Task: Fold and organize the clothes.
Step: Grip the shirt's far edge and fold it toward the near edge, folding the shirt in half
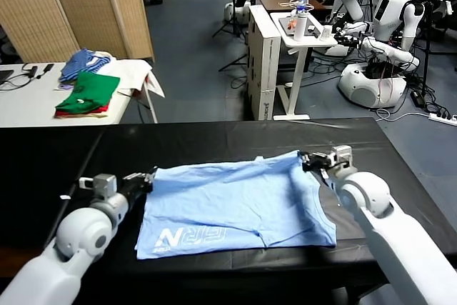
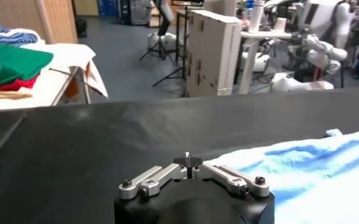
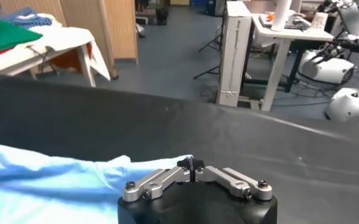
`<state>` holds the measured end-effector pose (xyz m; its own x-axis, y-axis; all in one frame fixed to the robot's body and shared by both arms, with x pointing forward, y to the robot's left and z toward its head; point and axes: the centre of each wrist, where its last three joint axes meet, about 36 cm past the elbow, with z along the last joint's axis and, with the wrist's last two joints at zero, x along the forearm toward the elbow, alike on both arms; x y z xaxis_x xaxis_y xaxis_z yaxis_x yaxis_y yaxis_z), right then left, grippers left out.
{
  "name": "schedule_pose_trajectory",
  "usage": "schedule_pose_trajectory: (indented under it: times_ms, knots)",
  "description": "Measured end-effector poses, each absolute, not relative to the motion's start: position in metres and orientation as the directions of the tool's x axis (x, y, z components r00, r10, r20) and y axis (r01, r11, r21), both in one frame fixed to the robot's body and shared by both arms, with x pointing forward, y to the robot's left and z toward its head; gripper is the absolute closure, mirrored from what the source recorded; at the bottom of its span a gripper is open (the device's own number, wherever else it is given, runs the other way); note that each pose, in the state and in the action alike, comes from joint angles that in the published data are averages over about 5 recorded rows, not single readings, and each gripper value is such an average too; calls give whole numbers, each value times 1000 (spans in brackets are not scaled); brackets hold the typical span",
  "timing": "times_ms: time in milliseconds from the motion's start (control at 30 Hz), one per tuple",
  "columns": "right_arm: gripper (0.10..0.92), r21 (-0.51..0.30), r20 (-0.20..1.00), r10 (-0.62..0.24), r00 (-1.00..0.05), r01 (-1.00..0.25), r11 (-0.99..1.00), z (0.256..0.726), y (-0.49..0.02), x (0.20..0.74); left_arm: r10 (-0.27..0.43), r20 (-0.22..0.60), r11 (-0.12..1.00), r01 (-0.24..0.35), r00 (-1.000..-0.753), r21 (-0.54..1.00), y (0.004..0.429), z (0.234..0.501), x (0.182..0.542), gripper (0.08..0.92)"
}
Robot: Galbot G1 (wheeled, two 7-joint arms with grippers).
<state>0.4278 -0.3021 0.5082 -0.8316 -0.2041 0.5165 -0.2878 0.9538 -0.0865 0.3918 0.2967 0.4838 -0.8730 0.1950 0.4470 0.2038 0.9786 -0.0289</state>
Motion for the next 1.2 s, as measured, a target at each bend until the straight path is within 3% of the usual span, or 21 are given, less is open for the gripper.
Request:
schedule_pose_trajectory:
  times_ms: [400,1200]
  knots:
    - [883,-122,579,-195,-792,-321,939,501,-308,390,167,469,982,189,-867,1,296,481,346,852]
    - [883,-96,668,-220,-711,-375,922,472,-301,355,97,545,984,164,-833,76,291,448,291,852]
